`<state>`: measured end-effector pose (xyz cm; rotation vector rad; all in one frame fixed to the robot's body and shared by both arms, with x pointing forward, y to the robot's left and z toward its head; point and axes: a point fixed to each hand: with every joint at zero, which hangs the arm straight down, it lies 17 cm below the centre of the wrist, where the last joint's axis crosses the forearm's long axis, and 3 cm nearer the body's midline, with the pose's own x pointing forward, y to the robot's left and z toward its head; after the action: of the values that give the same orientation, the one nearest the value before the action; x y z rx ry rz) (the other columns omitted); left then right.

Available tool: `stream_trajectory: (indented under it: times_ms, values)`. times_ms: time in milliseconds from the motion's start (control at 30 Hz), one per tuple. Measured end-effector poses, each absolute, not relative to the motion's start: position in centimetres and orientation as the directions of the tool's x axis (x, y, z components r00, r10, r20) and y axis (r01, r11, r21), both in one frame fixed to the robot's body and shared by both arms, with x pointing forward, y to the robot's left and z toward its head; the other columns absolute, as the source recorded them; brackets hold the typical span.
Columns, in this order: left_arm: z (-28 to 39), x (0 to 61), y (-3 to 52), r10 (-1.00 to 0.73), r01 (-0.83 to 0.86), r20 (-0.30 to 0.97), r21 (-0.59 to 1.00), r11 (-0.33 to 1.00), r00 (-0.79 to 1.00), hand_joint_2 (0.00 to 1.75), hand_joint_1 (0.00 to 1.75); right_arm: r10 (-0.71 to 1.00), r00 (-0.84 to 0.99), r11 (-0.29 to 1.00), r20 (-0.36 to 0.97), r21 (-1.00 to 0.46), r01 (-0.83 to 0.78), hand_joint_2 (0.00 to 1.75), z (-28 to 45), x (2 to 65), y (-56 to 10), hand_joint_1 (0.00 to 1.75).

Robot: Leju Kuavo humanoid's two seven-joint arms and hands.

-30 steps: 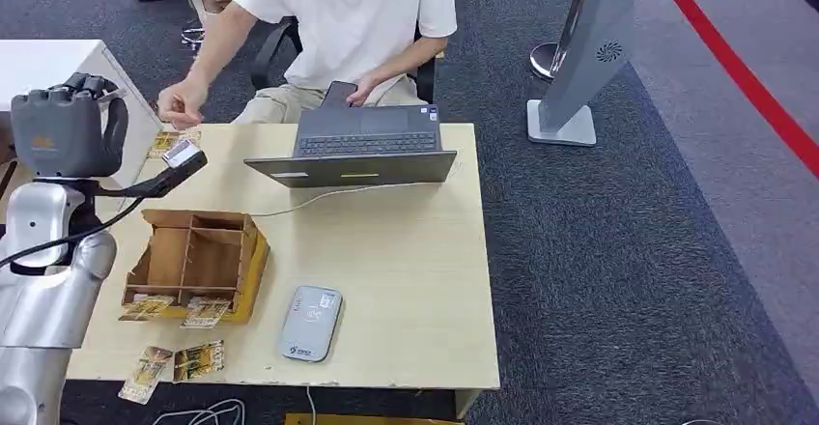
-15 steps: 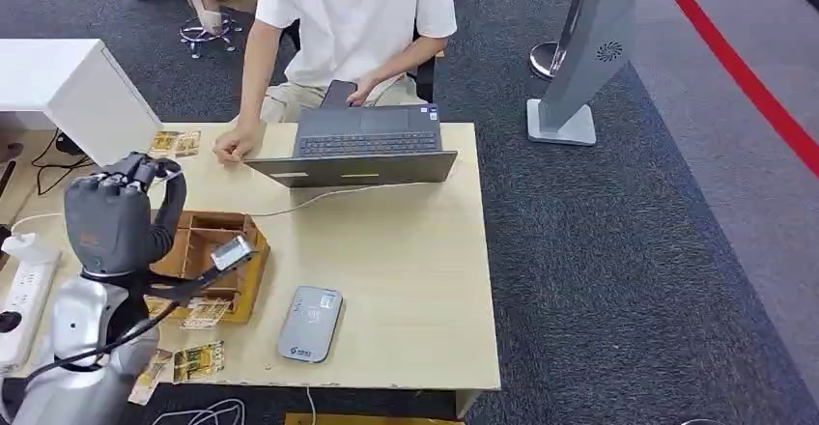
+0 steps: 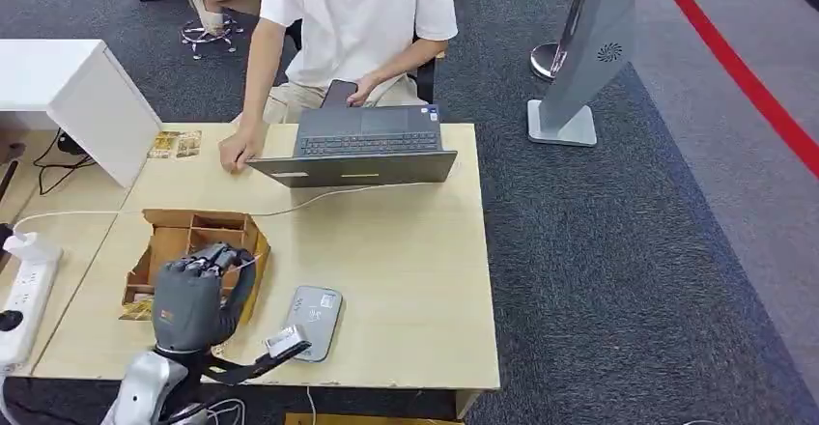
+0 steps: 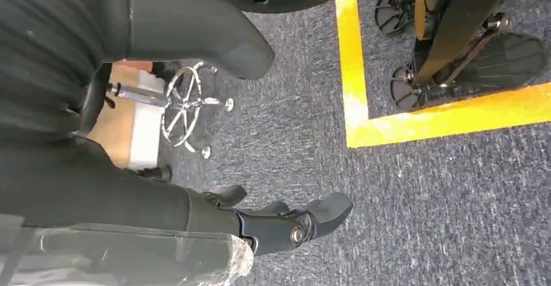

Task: Pass the card to the sensor for recognition and then transmit it.

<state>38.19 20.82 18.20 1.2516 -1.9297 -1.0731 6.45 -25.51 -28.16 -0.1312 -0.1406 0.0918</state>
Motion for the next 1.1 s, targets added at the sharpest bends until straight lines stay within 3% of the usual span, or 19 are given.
stream_trajectory:
  times_ms: [433,1100]
  values:
    - [9.9,37.9,18.2,-0.916,-0.242,0.091,0.95,0.197,-0.391,1.75,1.75,0.116,0.985,0.986,0.127,-0.134,-0.099,1.75,-28.2,6.3,-25.3,0.0]
    - [4.1,37.3,18.2,-0.931,-0.098,0.112,0.983,0.154,-0.346,1.75,1.75,0.129,0.983,0.985,0.13,-0.133,-0.111,1.75,-28.1,6.4,-25.1,0.0]
